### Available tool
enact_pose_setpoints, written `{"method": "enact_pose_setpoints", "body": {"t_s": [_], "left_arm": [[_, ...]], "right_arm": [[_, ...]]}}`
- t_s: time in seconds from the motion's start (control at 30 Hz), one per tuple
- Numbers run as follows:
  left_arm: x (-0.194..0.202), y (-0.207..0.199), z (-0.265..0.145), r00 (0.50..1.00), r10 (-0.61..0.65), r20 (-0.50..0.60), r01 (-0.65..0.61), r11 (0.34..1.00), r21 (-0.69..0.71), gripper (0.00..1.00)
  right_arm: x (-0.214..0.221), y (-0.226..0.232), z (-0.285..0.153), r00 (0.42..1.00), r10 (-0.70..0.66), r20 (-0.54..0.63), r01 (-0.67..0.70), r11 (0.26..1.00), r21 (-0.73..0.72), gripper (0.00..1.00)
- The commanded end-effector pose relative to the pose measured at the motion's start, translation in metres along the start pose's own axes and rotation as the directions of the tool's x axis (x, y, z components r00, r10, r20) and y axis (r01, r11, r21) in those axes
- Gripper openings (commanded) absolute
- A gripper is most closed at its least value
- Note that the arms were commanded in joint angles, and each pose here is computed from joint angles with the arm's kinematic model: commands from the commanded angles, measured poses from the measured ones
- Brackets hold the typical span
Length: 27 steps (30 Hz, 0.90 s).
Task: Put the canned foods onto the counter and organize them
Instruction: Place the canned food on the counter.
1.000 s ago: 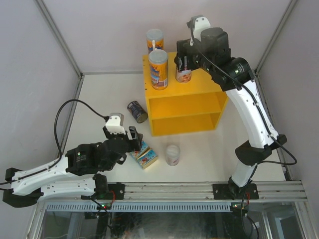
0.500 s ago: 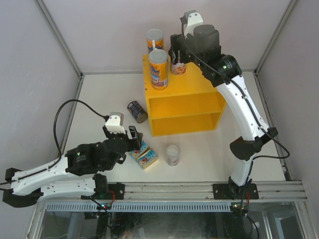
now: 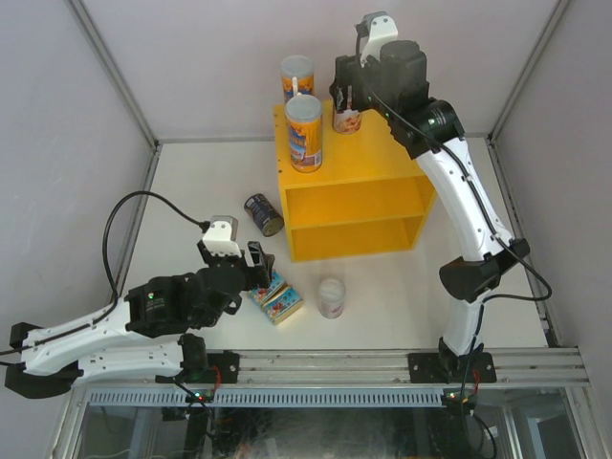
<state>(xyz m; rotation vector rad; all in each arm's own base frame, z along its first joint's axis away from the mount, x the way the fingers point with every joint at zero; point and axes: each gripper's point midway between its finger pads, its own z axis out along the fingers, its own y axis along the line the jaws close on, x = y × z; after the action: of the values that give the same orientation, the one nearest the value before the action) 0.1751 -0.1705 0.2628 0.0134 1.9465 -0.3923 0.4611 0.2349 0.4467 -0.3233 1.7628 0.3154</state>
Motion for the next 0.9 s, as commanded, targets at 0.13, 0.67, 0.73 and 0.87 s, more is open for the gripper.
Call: {"method": "enact_pose_setpoints", "body": {"t_s": [0.13, 0.67, 0.73, 0.87], "left_arm": [[-0.025, -0.004, -0.006, 0.997, -0.051, 0.062, 0.051, 0.999, 0.013, 0.80], [-0.023, -0.002, -0.006, 0.997, -0.048, 0.059, 0.048, 0.999, 0.011, 0.80], [-0.022, -0.002, -0.006, 0.997, -0.048, 0.058, 0.047, 0.999, 0.010, 0.80], [-0.022, -0.002, -0.006, 0.997, -0.047, 0.057, 0.046, 0.999, 0.013, 0.80]], "right_arm": [[0.001, -0.001, 0.013, 1.000, 0.025, 0.007, -0.024, 1.000, -0.011, 0.20], [0.010, -0.002, 0.023, 1.000, 0.025, -0.010, -0.025, 1.000, -0.003, 0.28], [0.010, -0.004, 0.023, 1.000, 0.024, -0.012, -0.024, 1.000, 0.005, 0.31], [0.010, -0.008, 0.023, 1.000, 0.023, -0.011, -0.023, 1.000, 0.021, 0.37]]}}
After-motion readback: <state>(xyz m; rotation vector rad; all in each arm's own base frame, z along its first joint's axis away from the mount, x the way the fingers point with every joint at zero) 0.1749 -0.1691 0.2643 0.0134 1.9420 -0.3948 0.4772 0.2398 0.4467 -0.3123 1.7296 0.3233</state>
